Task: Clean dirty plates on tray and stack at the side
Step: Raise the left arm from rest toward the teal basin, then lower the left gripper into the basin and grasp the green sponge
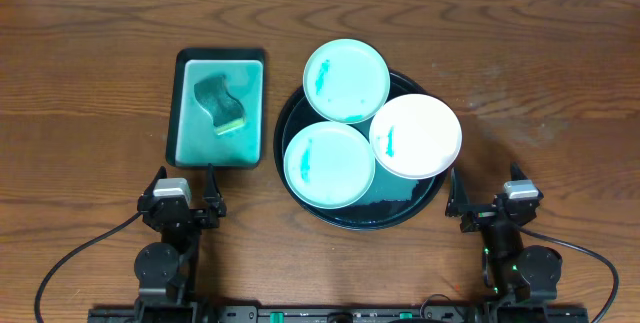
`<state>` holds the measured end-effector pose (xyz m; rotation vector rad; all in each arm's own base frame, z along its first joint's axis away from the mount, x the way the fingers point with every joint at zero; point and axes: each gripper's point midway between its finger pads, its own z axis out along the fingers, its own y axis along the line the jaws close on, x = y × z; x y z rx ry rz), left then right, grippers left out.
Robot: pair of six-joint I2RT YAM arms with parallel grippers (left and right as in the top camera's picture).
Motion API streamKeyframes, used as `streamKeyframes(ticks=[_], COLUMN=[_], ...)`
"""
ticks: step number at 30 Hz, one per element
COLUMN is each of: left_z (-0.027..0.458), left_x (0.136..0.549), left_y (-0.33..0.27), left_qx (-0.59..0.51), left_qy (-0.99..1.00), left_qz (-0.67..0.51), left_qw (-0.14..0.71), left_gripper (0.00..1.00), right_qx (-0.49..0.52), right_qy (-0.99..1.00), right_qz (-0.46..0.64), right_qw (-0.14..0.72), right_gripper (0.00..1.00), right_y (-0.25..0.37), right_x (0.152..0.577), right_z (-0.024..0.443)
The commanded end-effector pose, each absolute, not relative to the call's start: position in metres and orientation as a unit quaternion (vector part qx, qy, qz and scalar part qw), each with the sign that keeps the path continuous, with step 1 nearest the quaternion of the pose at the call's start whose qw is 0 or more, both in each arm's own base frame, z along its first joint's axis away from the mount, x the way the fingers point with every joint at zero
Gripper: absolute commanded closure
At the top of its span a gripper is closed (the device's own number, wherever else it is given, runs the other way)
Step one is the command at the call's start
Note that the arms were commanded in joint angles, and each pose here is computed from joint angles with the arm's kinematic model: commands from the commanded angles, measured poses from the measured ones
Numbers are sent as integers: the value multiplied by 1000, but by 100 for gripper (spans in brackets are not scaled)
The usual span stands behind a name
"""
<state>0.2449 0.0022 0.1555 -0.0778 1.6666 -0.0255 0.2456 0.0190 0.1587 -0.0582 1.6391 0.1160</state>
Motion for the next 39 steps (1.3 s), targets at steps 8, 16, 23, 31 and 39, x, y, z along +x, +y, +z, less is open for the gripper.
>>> streamKeyframes(ticks=[8, 16, 23, 31, 39], left_z=[275, 332, 347, 291, 226], left_x=[225, 219, 286, 363, 410], left_y=[-22, -3, -2, -43, -12], left_qx=[16, -12, -16, 40, -94], left_qy=[549, 516, 690, 884, 942], left_qz=[-79, -25, -11, -94, -81], left_qw=[832, 856, 724, 456, 311], left_gripper=[21, 21, 21, 21, 21], right_qx=[-31, -31, -31, -31, -31], right_qy=[732, 732, 732, 732, 732], right_qz=[46, 46, 46, 46, 46], right_qw=[679, 679, 679, 679, 679], right_gripper=[1, 1, 1, 1, 1], right_y=[19, 19, 19, 19, 19], right_x=[246, 246, 246, 246, 246], right_z=[157, 157, 157, 157, 157])
